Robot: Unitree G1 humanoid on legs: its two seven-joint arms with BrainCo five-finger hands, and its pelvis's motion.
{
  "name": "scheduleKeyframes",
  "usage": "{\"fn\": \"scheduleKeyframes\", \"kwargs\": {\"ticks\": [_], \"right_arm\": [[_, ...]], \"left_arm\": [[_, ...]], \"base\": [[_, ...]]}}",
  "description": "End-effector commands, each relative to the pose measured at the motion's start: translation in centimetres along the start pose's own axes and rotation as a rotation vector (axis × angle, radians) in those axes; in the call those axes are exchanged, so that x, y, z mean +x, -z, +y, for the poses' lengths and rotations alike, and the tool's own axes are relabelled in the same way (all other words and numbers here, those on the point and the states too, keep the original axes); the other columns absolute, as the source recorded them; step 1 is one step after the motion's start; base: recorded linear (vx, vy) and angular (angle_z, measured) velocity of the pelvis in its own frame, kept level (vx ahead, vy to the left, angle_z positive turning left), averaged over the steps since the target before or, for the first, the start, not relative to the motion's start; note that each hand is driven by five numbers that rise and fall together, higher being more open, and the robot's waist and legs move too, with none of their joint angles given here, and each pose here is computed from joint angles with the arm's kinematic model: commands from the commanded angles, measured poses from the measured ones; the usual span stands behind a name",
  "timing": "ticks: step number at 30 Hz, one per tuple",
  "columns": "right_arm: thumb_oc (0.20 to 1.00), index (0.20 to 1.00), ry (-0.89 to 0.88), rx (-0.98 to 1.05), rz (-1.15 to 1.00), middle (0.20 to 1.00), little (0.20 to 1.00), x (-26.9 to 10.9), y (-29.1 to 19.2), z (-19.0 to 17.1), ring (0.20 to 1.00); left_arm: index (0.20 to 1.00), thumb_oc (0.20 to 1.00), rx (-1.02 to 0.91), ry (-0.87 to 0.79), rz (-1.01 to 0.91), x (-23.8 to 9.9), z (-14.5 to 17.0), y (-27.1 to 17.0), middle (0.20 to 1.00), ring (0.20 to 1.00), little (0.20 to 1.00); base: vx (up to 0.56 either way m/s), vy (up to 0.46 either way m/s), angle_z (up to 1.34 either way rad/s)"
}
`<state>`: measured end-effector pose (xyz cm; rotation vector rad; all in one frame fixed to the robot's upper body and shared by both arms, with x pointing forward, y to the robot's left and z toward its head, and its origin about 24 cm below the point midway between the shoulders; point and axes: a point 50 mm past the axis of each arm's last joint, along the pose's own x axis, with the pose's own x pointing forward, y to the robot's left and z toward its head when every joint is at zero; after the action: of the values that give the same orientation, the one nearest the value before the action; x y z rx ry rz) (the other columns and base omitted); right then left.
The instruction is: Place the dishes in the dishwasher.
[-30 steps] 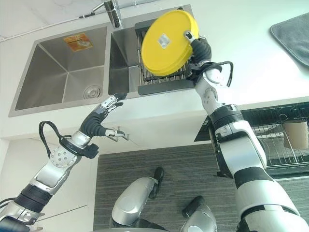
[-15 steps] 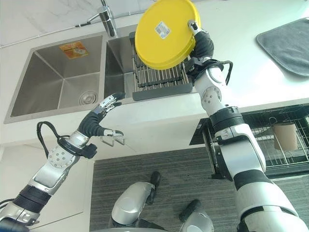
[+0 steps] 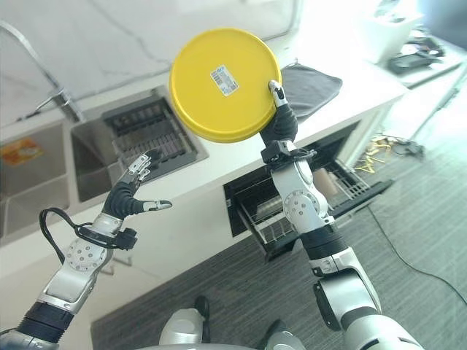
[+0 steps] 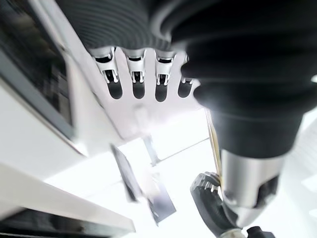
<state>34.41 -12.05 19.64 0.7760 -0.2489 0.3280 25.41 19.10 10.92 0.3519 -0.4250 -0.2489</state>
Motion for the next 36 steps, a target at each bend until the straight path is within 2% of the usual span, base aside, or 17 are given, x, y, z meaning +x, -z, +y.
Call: {"fn": "scheduleKeyframes", "kwargs": {"ticks": [1,3,5,11,18,29,35,36], "right_arm": [[0.200,0.200,-0.186,-0.009,-0.179,0.200,0.200,-0.4,-2.7,4.1,0.200],[0.200,0.200,-0.189,-0.018,-0.189,0.200,0.200,-1.5,-2.8,3.6,0.200],[0.200,0.200,-0.142,-0.024,-0.210,0.200,0.200,-4.0,-3.5,1.2,0.200],[0.200,0.200,-0.035,0.001,-0.170,0.200,0.200,-8.0,-2.9,-2.8,0.200],[0.200,0.200,0.056,0.026,-0.122,0.200,0.200,-10.4,-1.2,-5.3,0.200],[0.200,0.200,0.135,-0.192,-0.037,0.200,0.200,-10.6,-0.2,-7.6,0.200],[0.200,0.200,0.077,-0.266,-0.115,0.200,0.200,-7.7,-2.4,-7.0,0.200],[0.200,0.200,0.044,-0.284,-0.129,0.200,0.200,-6.3,-3.2,-6.2,0.200]], "left_arm": [[1.000,1.000,0.047,-0.012,-0.090,0.9,0.1,-1.4,1.000,1.000,1.000],[1.000,1.000,0.049,-0.016,-0.091,1.0,0.1,-1.4,1.000,1.000,1.000],[1.000,1.000,0.049,-0.019,-0.082,0.8,-0.1,-1.2,1.000,1.000,1.000],[1.000,1.000,0.042,-0.028,-0.076,0.2,-0.1,-1.1,1.000,1.000,1.000],[1.000,1.000,0.043,0.000,-0.085,0.1,-0.2,-1.4,1.000,1.000,1.000],[1.000,1.000,0.058,0.027,-0.108,0.5,0.2,-2.3,1.000,1.000,1.000],[1.000,1.000,0.082,0.007,-0.230,2.6,0.8,-4.3,1.000,1.000,1.000],[1.000,1.000,0.086,-0.007,-0.264,3.6,1.0,-5.0,1.000,1.000,1.000]], "base": [[-0.14,-0.218,-0.54],[-0.10,-0.181,-0.38],[-0.10,-0.181,-0.14],[-0.01,-0.055,-0.30],[0.06,-0.052,-0.14],[0.06,-0.002,-0.09],[-0.19,0.046,0.03],[-0.22,0.078,0.10]]}}
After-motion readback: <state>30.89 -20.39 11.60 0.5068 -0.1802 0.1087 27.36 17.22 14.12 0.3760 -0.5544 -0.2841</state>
